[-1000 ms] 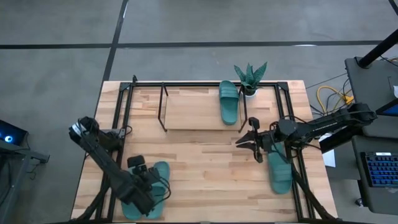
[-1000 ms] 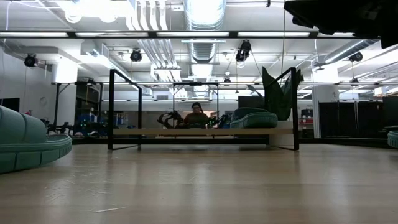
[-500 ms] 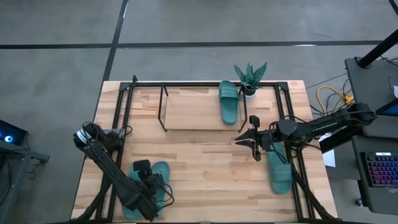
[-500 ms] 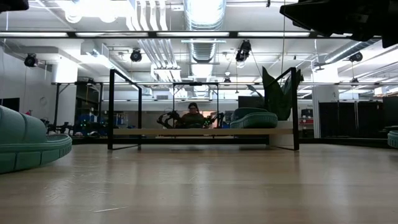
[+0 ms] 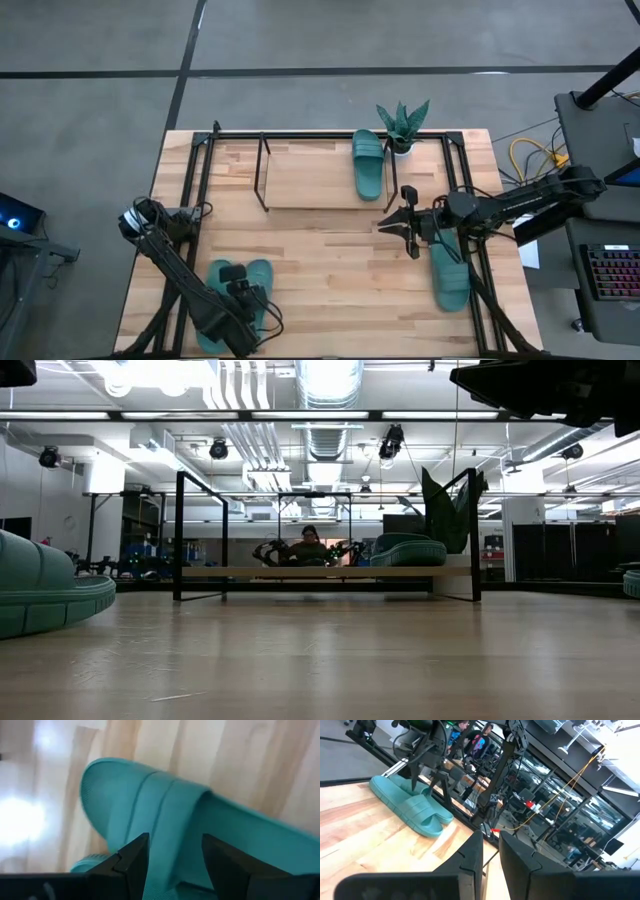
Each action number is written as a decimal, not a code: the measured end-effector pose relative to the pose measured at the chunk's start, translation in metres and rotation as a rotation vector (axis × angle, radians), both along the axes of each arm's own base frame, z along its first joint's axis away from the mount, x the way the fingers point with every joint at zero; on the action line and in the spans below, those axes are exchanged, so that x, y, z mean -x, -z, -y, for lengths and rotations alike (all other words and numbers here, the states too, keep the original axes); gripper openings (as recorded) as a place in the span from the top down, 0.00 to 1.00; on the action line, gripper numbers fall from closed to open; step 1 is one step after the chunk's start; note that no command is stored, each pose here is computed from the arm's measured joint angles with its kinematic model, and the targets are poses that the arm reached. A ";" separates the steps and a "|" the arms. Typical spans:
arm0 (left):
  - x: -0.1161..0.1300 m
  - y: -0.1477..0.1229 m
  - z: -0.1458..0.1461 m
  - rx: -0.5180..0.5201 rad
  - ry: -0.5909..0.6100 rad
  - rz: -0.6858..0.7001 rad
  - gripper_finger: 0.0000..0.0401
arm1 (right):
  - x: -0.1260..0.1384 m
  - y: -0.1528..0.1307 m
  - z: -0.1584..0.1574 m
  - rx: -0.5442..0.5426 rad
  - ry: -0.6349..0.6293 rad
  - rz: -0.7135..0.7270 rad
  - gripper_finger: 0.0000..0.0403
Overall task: Pick and place slides into the shelf
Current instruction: Put the green slipper on the shelf
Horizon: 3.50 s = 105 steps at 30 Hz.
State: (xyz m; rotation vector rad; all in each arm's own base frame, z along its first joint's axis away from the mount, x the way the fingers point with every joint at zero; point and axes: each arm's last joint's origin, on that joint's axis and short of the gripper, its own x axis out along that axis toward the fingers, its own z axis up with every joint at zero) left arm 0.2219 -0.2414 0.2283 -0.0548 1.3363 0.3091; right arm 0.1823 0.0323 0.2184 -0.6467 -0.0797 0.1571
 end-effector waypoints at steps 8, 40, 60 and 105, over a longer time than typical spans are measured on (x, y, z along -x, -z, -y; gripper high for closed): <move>-0.002 0.002 0.003 0.029 0.001 0.024 0.58 | 0.000 0.000 0.000 0.013 0.000 0.002 0.87; 0.001 0.036 -0.003 -0.195 0.008 -0.105 0.58 | 0.000 0.000 0.000 0.015 0.000 0.001 0.87; 0.000 0.035 -0.005 -0.254 0.117 -0.119 0.99 | 0.000 0.000 0.000 0.016 0.000 -0.001 0.87; -0.049 -0.047 -0.081 -0.534 0.048 0.211 1.00 | 0.000 0.001 0.000 0.041 0.001 -0.001 0.87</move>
